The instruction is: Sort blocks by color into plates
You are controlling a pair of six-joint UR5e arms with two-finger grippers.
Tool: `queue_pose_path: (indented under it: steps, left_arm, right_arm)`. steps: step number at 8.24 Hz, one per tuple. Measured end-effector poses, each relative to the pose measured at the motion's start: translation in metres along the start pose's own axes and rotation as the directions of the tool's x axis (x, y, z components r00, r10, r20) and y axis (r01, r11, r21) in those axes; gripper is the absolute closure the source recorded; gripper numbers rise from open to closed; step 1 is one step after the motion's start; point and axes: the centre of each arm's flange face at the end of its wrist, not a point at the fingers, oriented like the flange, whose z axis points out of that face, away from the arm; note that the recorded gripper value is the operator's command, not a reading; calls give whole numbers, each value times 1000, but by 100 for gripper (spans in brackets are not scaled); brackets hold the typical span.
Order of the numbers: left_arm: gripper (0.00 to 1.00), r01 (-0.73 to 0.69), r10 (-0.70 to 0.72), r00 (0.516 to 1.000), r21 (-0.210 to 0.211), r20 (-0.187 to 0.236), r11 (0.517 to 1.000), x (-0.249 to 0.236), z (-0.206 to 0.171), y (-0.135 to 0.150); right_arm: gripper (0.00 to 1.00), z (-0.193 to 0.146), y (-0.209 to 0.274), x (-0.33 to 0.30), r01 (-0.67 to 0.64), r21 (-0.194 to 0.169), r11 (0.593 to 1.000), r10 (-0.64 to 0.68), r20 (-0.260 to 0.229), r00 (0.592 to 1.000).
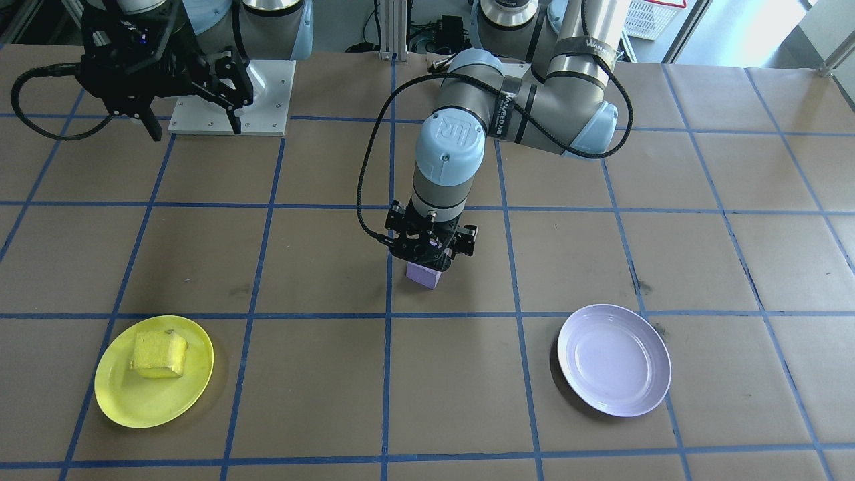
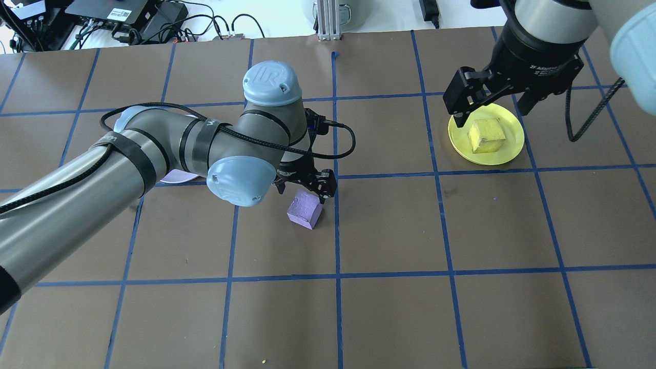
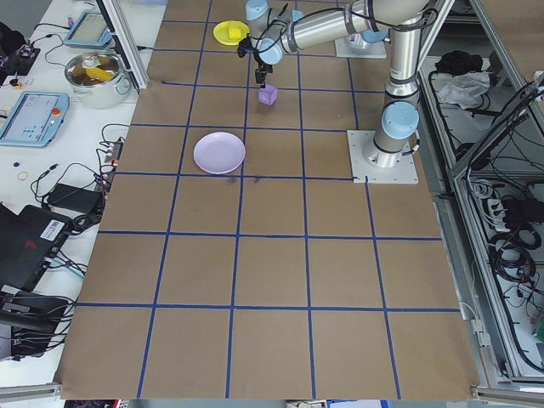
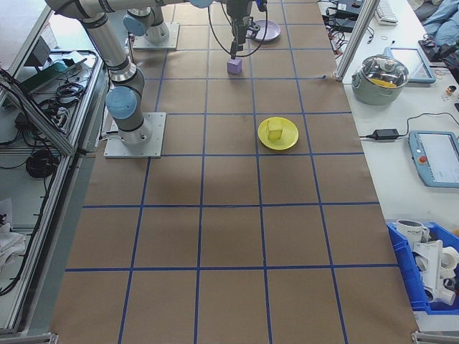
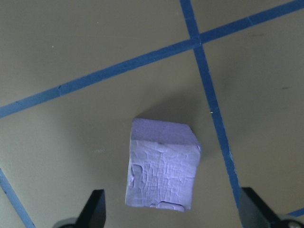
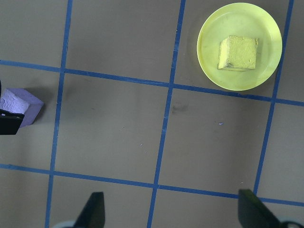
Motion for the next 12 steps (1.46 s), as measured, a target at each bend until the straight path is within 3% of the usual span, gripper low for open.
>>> queue_pose_path:
  steps: [7, 8, 9, 12]
  left_arm:
    - [0, -4, 5, 1000, -80, 14, 997, -2, 48, -10]
    - [33, -1, 2, 1000, -93, 11, 996, -2, 56, -12]
    - [99, 0, 1, 1000, -102, 10, 995, -2, 61, -13]
    - [100, -1, 2, 1000, -102, 7, 995, -2, 60, -14]
  right_arm:
    - [0, -1, 2, 2, 7, 5, 1000, -7, -4, 1000]
    - [0, -1, 2, 2, 7, 4, 1000, -7, -2, 1000]
    - [0, -1, 2, 2, 7, 4, 1000, -7, 0, 1000]
    - [0, -1, 2, 1, 8, 5, 1000, -8, 4, 1000]
